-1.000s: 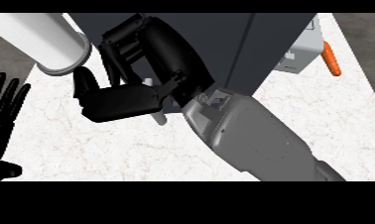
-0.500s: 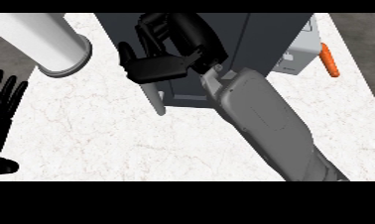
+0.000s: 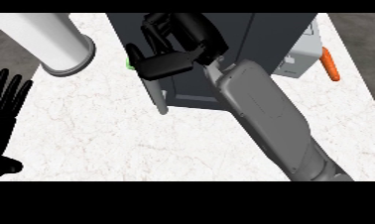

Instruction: Pick up the wine, place it into the cabinet and close the cabinet

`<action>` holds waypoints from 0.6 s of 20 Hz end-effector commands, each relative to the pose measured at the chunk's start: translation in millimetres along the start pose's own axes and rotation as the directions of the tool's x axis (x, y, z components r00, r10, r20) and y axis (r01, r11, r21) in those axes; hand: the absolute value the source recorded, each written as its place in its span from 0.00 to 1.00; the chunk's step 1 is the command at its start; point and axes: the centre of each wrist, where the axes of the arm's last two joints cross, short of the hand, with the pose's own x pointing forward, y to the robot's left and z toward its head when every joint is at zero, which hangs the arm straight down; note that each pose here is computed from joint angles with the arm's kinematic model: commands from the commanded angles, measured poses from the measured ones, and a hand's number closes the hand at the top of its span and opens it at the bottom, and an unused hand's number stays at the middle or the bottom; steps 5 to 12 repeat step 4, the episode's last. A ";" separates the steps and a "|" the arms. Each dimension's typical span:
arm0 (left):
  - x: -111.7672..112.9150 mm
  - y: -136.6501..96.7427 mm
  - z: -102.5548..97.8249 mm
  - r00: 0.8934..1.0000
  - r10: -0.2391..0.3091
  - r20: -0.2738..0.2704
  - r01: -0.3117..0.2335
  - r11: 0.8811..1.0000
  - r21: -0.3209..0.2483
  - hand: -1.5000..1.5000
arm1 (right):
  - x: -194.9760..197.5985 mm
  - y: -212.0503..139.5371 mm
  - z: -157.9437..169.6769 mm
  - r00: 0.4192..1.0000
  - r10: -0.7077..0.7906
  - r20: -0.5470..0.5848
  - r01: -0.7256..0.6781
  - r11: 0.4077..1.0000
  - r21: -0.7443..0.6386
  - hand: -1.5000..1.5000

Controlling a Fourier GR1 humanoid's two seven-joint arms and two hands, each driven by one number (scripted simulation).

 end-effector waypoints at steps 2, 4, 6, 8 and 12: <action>1.6 -2.4 -4.1 1.000 0.022 -0.022 -0.023 0.999 -0.026 0.00 | -19.8 -49.1 2.3 0.996 0.024 -0.091 -0.039 0.984 -0.173 1.00; -3.7 -6.6 4.7 1.000 0.019 0.004 -0.019 0.999 -0.036 0.00 | -20.5 -56.1 1.9 0.994 0.035 -0.099 -0.052 0.984 -0.170 1.00; -3.7 -6.6 4.7 1.000 0.019 0.004 -0.019 0.999 -0.036 0.00 | -20.5 -56.1 1.9 0.994 0.035 -0.099 -0.052 0.984 -0.170 1.00; -3.7 -6.6 4.7 1.000 0.019 0.004 -0.019 0.999 -0.036 0.00 | -20.5 -56.1 1.9 0.994 0.035 -0.099 -0.052 0.984 -0.170 1.00; -3.7 -6.6 4.7 1.000 0.019 0.004 -0.019 0.999 -0.036 0.00 | -20.5 -56.1 1.9 0.994 0.035 -0.099 -0.052 0.984 -0.170 1.00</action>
